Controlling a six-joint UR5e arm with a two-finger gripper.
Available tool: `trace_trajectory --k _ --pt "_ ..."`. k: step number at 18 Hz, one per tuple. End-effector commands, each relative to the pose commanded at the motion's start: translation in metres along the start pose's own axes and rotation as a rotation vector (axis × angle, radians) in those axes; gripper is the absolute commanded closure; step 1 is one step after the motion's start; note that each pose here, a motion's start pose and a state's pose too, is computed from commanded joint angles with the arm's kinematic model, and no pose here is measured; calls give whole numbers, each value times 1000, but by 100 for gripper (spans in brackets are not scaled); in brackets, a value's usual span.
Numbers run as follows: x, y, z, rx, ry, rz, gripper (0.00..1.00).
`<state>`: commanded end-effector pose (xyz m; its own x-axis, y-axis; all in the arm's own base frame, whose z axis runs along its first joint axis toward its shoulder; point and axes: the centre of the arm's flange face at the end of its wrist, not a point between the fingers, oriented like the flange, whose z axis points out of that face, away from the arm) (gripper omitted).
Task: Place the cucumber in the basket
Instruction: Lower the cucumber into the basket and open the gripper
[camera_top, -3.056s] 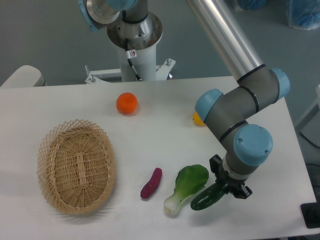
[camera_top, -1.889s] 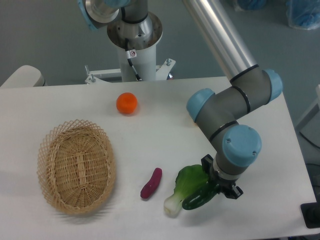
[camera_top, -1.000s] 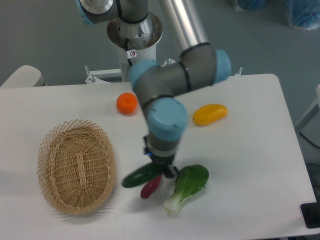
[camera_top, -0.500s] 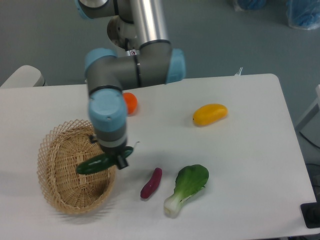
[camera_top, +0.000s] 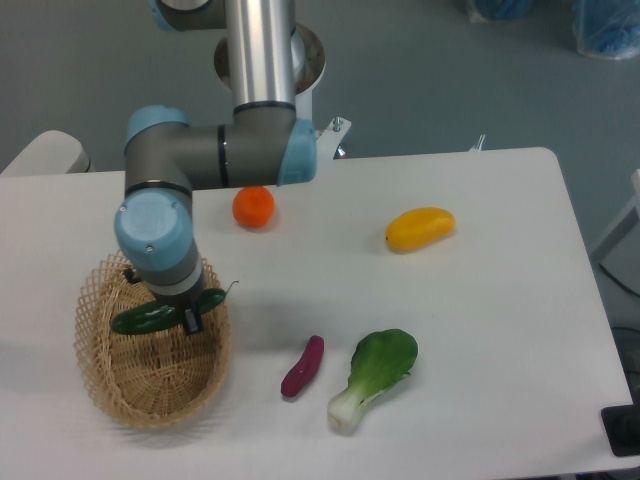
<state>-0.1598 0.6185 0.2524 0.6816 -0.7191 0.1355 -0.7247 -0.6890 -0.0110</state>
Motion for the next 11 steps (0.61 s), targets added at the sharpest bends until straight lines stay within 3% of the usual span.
trace_trajectory --k 3,4,6,7,11 --pt "-1 0 3 -1 4 4 44" --pt "-2 0 4 -1 4 4 25" --pt "-3 -1 3 0 -1 5 4" --pt "-4 -1 3 2 -7 5 0" --pt "-7 -2 -2 11 -43 4 0"
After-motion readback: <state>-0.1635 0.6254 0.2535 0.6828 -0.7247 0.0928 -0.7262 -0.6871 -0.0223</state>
